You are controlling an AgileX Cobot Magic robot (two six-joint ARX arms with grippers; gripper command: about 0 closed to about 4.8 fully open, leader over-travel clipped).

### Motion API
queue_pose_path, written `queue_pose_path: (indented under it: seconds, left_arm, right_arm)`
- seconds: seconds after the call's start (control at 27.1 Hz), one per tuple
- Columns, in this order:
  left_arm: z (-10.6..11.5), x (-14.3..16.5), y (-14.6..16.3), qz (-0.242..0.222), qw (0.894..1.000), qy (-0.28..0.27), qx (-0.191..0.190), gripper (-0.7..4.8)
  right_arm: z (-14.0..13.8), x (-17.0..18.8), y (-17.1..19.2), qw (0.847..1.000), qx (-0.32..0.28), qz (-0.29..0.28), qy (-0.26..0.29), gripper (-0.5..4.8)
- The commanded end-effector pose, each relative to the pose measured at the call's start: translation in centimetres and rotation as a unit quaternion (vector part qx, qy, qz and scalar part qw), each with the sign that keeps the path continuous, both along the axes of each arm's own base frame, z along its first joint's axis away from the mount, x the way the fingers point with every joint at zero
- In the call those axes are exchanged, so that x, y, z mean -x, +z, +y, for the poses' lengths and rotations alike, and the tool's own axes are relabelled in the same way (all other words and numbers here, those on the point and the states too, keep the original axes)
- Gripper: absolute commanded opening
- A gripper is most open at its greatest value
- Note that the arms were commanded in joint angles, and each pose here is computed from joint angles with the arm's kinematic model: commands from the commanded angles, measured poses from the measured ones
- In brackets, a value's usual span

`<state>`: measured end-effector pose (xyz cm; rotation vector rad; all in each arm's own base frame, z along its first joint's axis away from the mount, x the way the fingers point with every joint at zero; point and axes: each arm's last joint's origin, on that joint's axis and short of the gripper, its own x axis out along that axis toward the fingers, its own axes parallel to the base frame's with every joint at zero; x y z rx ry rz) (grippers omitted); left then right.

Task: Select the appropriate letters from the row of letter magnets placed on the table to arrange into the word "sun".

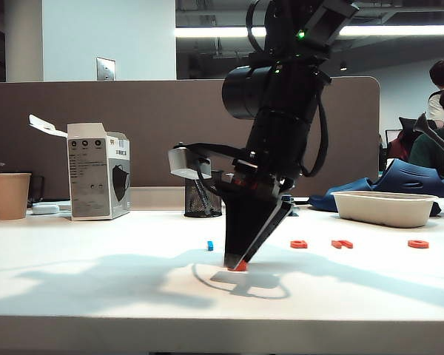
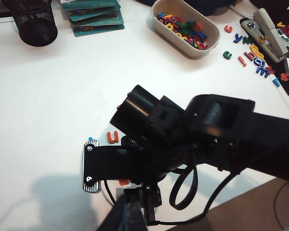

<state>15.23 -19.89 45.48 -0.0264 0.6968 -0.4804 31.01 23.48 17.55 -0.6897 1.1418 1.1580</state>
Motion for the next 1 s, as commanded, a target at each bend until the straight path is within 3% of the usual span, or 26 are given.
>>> queue_pose_path:
  seconds: [0.04, 0.44, 0.55, 0.59, 0.67, 0.78, 1.0]
  left_arm:
    - [0.1, 0.1, 0.2, -0.003, 1.0, -0.002, 0.002, -0.05]
    - [0.1, 0.1, 0.1, -0.003, 1.0, -0.002, 0.002, -0.05]
    - [0.1, 0.1, 0.1, -0.003, 1.0, -0.002, 0.002, -0.05]
    - [0.1, 0.1, 0.1, -0.003, 1.0, -0.002, 0.002, -0.05]
    - [0.1, 0.1, 0.1, -0.003, 1.0, -0.002, 0.001, -0.05]
    - [0.1, 0.1, 0.1, -0.003, 1.0, -0.002, 0.001, -0.05]
    - [0.1, 0.1, 0.1, -0.006, 1.0, -0.007, -0.004, -0.05]
  right_arm:
    - [0.1, 0.2, 0.9, 1.0, -0.008, -0.008, 0.003, 2.75]
    - [0.5, -0.4, 4.3, 0.999, -0.025, -0.032, -0.001, 2.75]
    - [0.4, -1.4, 6.1, 0.994, 0.006, -0.076, -0.072, 2.66]
    - [0.3, -1.7, 6.4, 0.989, 0.023, -0.092, -0.113, 2.61]
    - [-0.2, -2.3, 6.9, 0.964, 0.06, -0.126, -0.226, 2.62]
    - [-1.3, -3.2, 6.9, 0.905, 0.076, -0.145, -0.392, 2.62]
    - [-3.1, -4.5, 5.8, 0.877, 0.088, -0.121, -0.456, 2.62]
